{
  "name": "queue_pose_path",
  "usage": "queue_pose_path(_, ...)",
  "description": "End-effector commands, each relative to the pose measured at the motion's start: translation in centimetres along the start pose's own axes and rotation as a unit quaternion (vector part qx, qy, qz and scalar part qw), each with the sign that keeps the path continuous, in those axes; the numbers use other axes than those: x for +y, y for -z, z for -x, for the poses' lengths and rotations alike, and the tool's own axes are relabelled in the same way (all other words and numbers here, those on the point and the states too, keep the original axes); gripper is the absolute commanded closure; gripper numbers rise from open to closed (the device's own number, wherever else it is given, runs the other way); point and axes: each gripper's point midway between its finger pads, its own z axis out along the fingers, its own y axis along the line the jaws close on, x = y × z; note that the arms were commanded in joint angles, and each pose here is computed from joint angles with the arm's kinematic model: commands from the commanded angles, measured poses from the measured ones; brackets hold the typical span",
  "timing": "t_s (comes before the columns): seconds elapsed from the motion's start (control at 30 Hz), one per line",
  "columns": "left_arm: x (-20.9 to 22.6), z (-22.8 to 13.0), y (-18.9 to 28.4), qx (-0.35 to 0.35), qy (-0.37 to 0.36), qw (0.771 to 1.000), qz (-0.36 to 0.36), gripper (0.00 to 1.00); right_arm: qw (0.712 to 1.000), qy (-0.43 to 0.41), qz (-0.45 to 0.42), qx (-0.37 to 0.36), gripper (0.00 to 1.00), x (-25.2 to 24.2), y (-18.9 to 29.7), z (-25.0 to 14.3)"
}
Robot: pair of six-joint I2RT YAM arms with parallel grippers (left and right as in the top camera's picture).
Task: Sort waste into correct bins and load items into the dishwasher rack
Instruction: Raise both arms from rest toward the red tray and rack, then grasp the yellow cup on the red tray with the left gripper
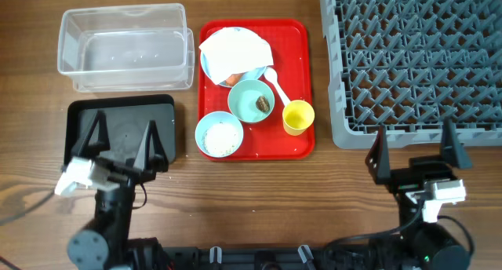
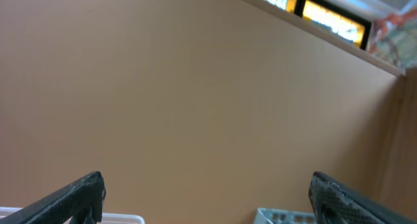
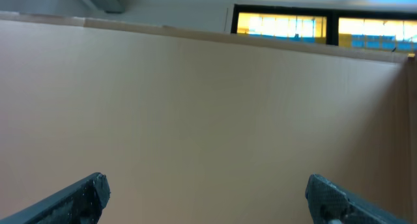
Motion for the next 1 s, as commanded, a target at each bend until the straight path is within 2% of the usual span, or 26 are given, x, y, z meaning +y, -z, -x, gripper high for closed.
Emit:
queue_pose_path(0.0,-1.4,0.5,-2.9,0.059,0.014,0.998,-0.036,0.00,0.999,0.031,0.012,0.004,0.00,-0.2,-3.4,2.7)
queue_pose_path(0.1,-0.9,0.6,-6.2,0.134,0.039,0.990,-0.011,0.00,0.994,0.022,0.086,0.057,0.00,1.7,-8.0,3.0)
queue_pose_path(0.2,-1.2,-0.6,-8.1,0.226,0.009,0.974,-0.005,0.00,0.984,0.006,0.133,0.121,0.00,2.8,-11.8,2.1)
queue_pose_path(0.27,-0.7,-1.5,-8.8,0.279,0.013,0.960,0.023,0.00,0.968,-0.002,0.181,0.171,0.00,4.0,-14.0,1.1)
queue_pose_path(0.33,-0.1,-3.3,-9.7,0.345,0.020,0.936,0.061,0.00,0.943,-0.031,0.227,0.241,0.00,5.2,-16.2,-0.8)
queue_pose_path(0.4,-0.3,-5.2,-10.5,0.398,0.029,0.915,0.067,0.00,0.907,-0.072,0.276,0.310,0.00,6.8,-17.3,-2.9)
queue_pose_path(0.47,-0.2,-8.3,-11.3,0.459,0.040,0.884,0.073,0.00,0.856,-0.121,0.308,0.398,0.00,8.2,-17.2,-6.6)
queue_pose_path(0.5,0.0,-10.0,-11.4,0.491,0.045,0.866,0.079,0.00,0.841,-0.133,0.310,0.424,0.00,8.5,-16.9,-8.0)
queue_pose_path(0.57,0.7,-14.1,-10.3,0.570,0.058,0.814,0.098,0.00,0.791,-0.167,0.306,0.503,0.01,9.2,-15.0,-12.4)
queue_pose_path(0.63,1.3,-17.8,-8.9,0.626,0.068,0.769,0.112,0.00,0.755,-0.186,0.303,0.551,0.00,9.6,-13.4,-15.3)
queue_pose_path(0.67,1.4,-19.0,-8.6,0.640,0.074,0.757,0.111,0.00,0.743,-0.201,0.295,0.567,0.00,9.8,-13.0,-16.3)
queue_pose_path(0.8,2.3,-22.8,-7.7,0.677,0.083,0.720,0.124,0.00,0.680,-0.305,0.211,0.633,0.00,10.2,-12.1,-19.5)
queue_pose_path(0.87,2.2,-23.7,-7.1,0.693,0.094,0.705,0.121,0.00,0.672,-0.307,0.209,0.641,0.00,10.3,-11.8,-20.4)
queue_pose_path(0.97,1.4,-23.6,-7.9,0.683,0.111,0.715,0.101,0.00,0.665,-0.304,0.206,0.650,0.00,10.5,-11.3,-20.6)
